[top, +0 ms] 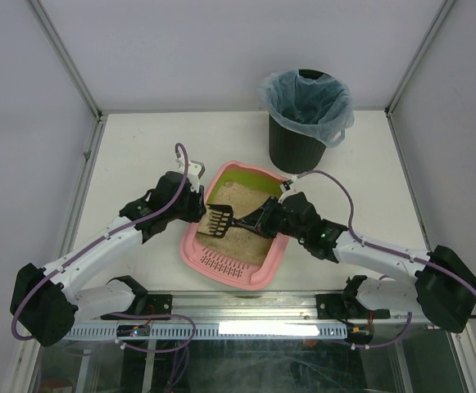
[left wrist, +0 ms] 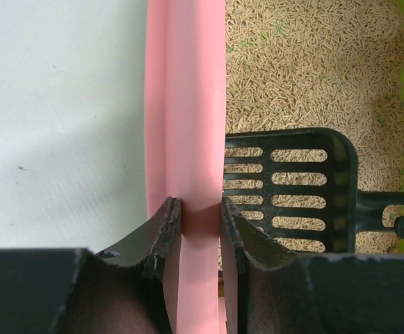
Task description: Clean the litter box
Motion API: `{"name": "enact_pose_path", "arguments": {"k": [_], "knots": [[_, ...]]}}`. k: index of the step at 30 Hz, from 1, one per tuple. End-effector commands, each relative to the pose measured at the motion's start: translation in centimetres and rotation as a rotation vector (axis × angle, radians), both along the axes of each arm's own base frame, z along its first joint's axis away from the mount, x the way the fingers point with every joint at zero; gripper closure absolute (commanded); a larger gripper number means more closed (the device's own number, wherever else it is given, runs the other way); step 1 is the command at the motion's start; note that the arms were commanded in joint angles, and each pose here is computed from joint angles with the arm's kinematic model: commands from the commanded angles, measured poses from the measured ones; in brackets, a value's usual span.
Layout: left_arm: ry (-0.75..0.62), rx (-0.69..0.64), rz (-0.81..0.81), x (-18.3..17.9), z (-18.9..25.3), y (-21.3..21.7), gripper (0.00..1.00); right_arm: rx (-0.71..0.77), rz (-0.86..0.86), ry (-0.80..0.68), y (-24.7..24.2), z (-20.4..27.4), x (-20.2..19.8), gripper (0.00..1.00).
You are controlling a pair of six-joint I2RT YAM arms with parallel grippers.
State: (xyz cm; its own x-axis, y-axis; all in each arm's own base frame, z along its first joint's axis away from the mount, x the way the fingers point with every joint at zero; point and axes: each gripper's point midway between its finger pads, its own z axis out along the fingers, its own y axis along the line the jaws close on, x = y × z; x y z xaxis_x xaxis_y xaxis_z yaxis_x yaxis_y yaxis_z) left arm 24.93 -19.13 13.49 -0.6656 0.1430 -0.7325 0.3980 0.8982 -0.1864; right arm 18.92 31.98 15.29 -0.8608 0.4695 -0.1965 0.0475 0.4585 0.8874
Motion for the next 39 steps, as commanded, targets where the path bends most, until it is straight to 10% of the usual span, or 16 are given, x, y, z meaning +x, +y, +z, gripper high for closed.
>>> {"name": "enact_pose_path", "arguments": {"k": [1,27,39], "knots": [[0.121,-0.074,-0.111,-3.0,-1.2,-2.5,0.83,0.070,-0.023,-0.085,0.4,4.2,0.8,1.00],[0.104,-0.084,-0.102,-2.9,-0.6,-2.4,0.79,0.061,-0.114,-0.145,-4.8,5.4,-1.0,1.00],[0.048,-0.114,-0.061,-2.3,1.0,-1.7,0.43,0.364,-0.241,-0.227,-9.3,6.7,-2.7,1.00]]}}
